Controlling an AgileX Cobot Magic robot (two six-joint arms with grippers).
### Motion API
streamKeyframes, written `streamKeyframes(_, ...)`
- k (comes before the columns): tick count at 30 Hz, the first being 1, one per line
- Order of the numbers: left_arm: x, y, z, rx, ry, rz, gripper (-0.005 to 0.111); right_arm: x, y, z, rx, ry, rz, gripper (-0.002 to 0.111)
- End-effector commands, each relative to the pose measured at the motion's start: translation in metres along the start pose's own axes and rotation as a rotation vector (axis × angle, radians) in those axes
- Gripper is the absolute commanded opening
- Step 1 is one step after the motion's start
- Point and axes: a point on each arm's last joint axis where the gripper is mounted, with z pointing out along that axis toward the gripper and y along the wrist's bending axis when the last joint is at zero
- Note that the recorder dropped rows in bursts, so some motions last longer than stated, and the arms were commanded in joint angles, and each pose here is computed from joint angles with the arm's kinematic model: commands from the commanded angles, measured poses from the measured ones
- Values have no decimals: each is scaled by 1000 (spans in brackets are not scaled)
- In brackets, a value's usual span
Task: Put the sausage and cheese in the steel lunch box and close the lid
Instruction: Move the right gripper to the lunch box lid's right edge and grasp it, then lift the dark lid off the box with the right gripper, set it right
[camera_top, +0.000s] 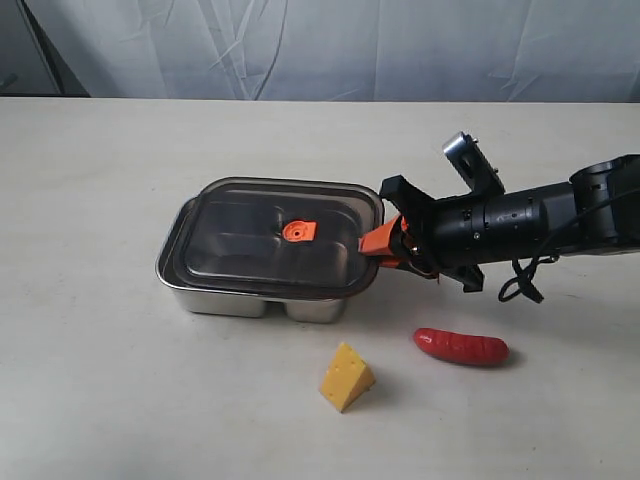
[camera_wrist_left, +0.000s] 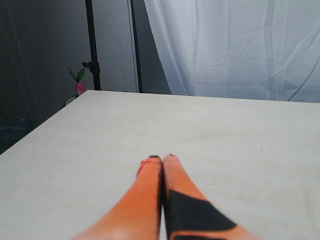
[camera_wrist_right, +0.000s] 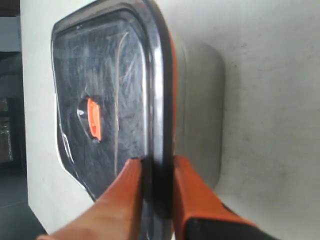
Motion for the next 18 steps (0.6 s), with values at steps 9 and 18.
streamKeyframes(9,0,0,0,7,-9,1,0,0,28,-15,-123,-10,-134,-1)
streamKeyframes(18,0,0,0,7,-9,1,0,2,67,-50,-200,-106,-277,-1)
